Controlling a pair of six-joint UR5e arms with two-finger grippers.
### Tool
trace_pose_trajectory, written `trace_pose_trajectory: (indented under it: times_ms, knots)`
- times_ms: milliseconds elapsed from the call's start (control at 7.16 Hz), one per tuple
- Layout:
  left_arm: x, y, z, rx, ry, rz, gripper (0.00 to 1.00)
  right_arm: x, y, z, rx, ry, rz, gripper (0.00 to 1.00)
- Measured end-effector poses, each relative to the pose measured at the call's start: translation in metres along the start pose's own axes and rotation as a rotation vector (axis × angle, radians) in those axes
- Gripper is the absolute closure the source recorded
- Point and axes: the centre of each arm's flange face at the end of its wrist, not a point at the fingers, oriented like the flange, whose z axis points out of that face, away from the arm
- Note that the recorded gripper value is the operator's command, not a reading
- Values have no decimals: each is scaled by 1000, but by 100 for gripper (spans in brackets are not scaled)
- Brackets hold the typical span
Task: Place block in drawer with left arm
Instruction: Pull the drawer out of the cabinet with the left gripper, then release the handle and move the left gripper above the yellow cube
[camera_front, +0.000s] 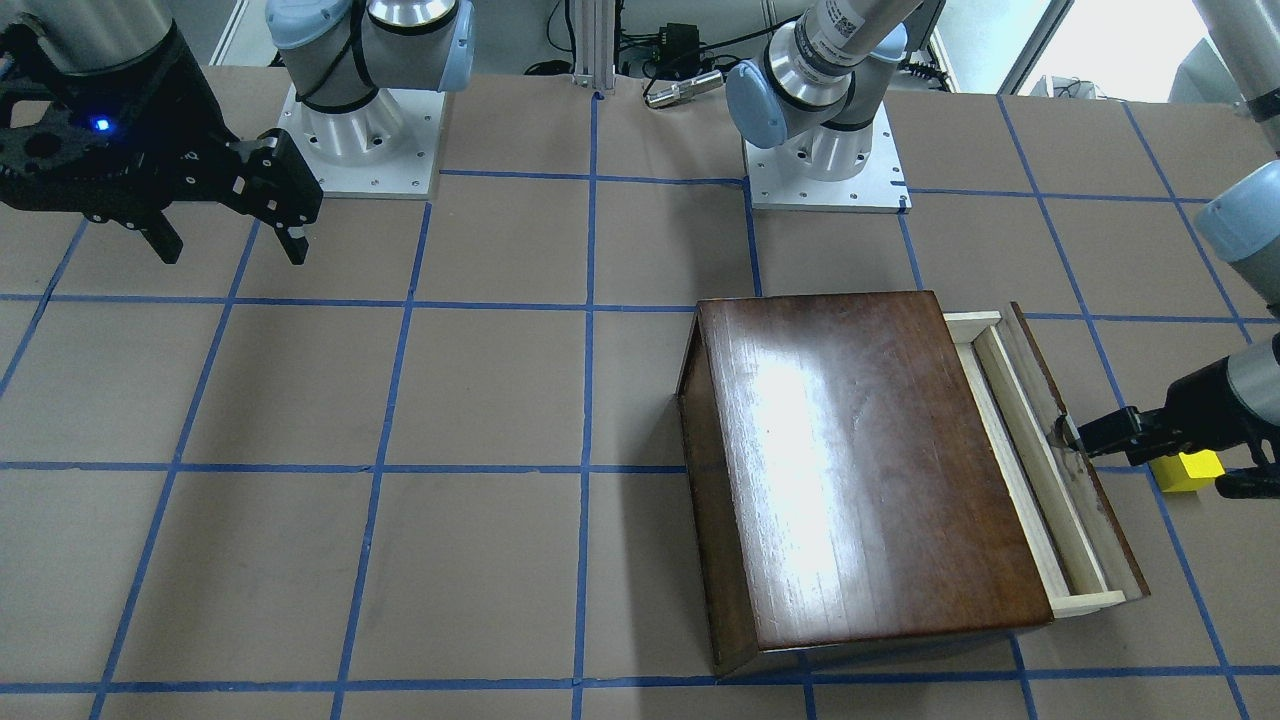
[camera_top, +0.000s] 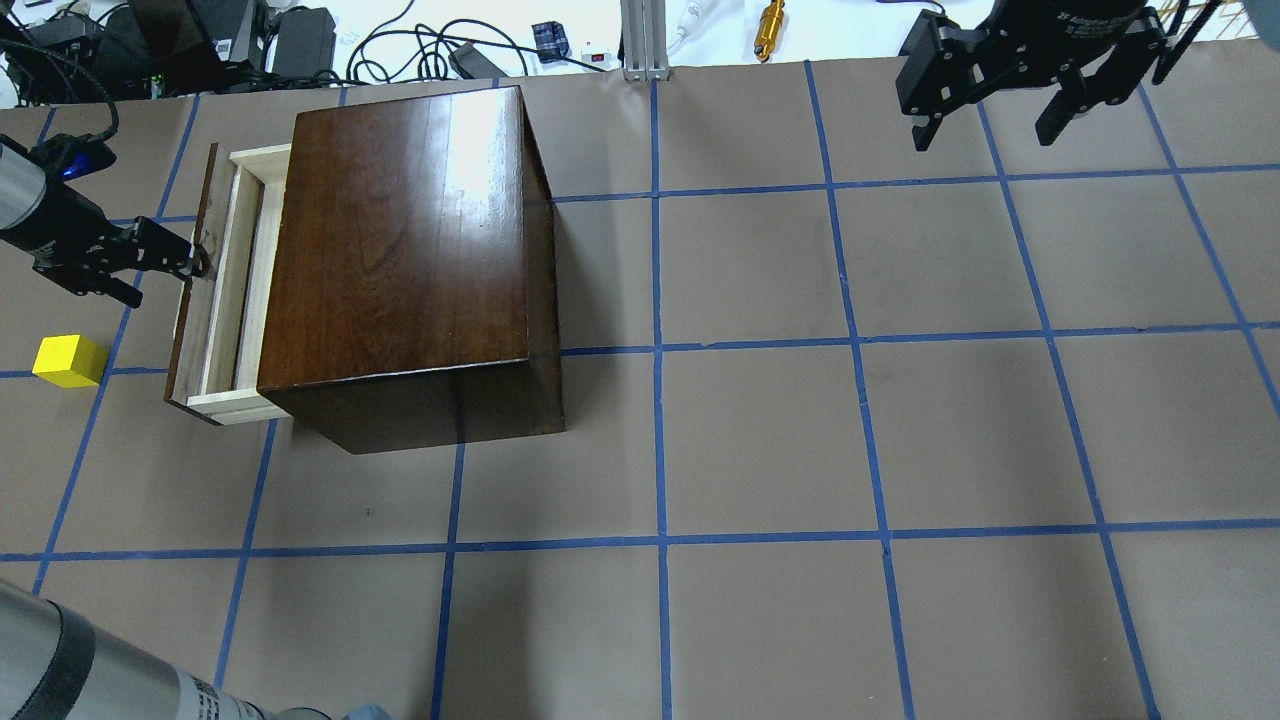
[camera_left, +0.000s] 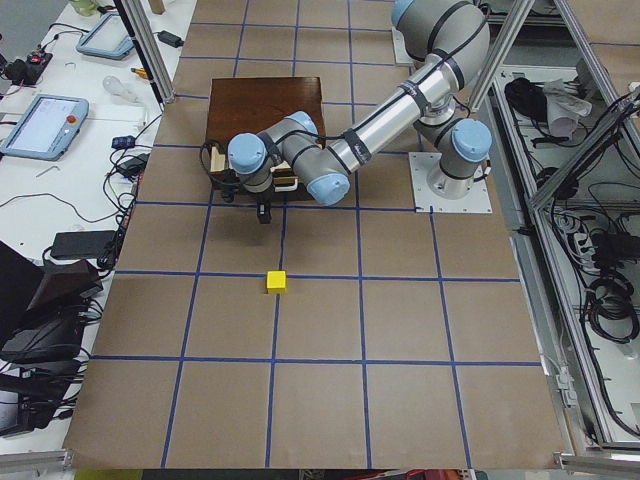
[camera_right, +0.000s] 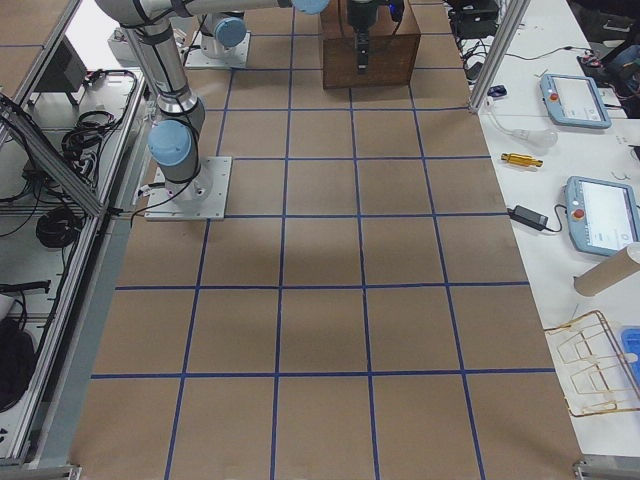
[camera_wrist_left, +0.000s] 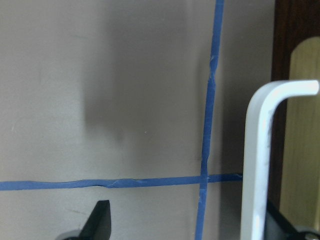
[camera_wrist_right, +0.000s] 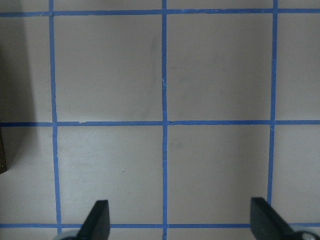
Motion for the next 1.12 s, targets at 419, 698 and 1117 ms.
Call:
trace_pose_trajectory:
  times_ms: [419,698,1117]
  knots:
    - [-18,5,-5,8,0,-3,0,0,0,0,0,-1,0,0]
    - [-26,8,-6,11,0,-6,0,0,0,0,0,-1,0,0]
    - [-29,8,-6,12,1,7,0,0,0,0,-1,0,1,0]
